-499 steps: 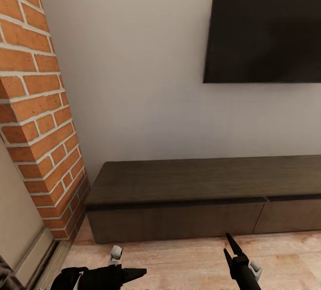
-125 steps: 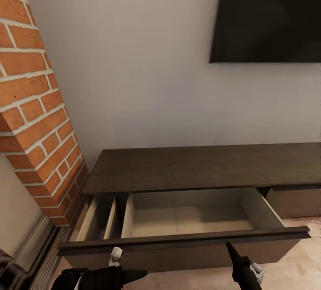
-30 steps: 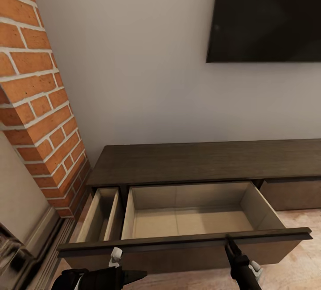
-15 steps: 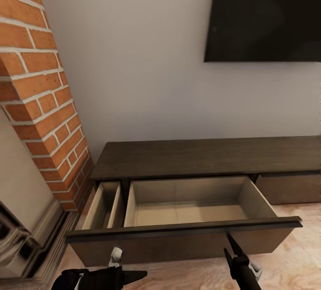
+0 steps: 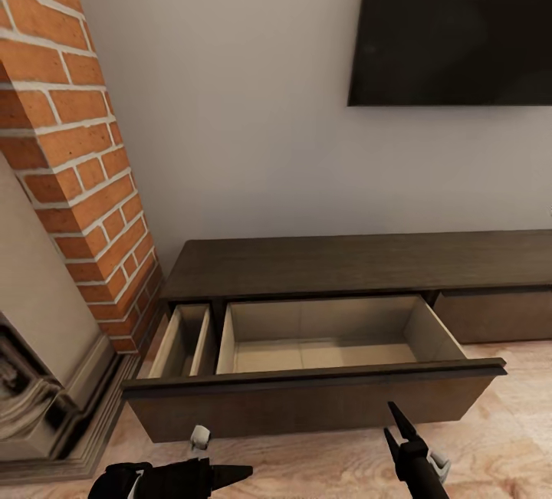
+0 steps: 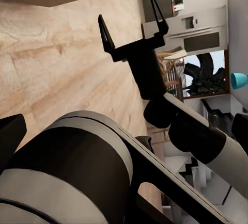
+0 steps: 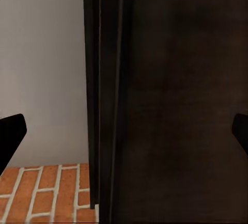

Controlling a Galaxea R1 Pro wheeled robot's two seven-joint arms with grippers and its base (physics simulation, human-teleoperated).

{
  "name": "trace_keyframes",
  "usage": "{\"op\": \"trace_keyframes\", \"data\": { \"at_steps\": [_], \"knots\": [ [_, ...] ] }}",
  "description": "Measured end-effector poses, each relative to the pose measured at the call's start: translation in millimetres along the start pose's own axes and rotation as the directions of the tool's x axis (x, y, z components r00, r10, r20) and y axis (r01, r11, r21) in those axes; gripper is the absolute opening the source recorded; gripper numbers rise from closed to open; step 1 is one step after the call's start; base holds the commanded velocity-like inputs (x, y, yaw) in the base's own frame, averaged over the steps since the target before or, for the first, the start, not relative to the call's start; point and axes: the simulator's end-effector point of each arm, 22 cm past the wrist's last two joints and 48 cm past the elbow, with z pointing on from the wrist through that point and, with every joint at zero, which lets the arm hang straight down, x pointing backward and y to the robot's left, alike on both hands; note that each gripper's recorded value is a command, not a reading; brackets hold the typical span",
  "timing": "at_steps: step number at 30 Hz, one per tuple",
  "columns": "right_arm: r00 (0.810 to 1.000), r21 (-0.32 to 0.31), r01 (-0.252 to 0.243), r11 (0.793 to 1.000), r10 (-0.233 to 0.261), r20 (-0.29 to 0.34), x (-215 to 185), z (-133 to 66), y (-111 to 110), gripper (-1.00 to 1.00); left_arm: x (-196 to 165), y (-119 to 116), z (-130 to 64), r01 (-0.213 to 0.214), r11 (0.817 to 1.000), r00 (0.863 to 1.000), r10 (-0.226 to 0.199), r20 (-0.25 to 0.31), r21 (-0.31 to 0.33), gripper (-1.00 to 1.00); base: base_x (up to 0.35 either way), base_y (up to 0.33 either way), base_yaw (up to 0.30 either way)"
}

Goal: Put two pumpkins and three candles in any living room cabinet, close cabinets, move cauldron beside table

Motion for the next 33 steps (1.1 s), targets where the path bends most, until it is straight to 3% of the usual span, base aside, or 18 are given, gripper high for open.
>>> {"op": "trace_keyframes", "data": {
  "at_steps": [6,12,18,29,33],
  "knots": [
    [0.997,-0.007,-0.047,0.999,0.047,-0.068,10.3,-0.9,5.6,1.0,-2.8,-5.5,-1.1,0.0,1.0,1.0,0.0,0.004,0.003,1.0,-0.001,0.0,0.0],
    [0.994,0.0,-0.07,0.998,0.07,-0.09,15.2,-4.5,5.1,1.0,-5.7,-13.6,-1.0,-0.021,1.0,1.0,0.021,0.006,0.005,1.0,0.0,0.0,0.0],
    [0.991,0.046,-0.093,0.995,0.097,-0.089,20.4,-15.6,-14.2,1.0,-5.3,-17.8,-0.8,-0.017,1.0,1.0,0.017,0.002,0.001,1.0,-0.045,0.0,0.0],
    [0.992,0.031,-0.085,0.996,0.088,-0.095,23.0,-16.6,-5.2,1.0,-7.2,-32.1,0.5,-0.045,0.999,0.999,0.045,0.002,0.013,1.0,-0.107,0.0,0.0],
    [0.992,0.062,-0.083,0.995,0.089,-0.093,24.0,-22.5,-13.3,1.0,-10.4,-39.3,-0.2,-0.053,0.999,0.999,0.052,0.003,0.015,1.0,-0.003,0.0,0.0]
  ]
}}
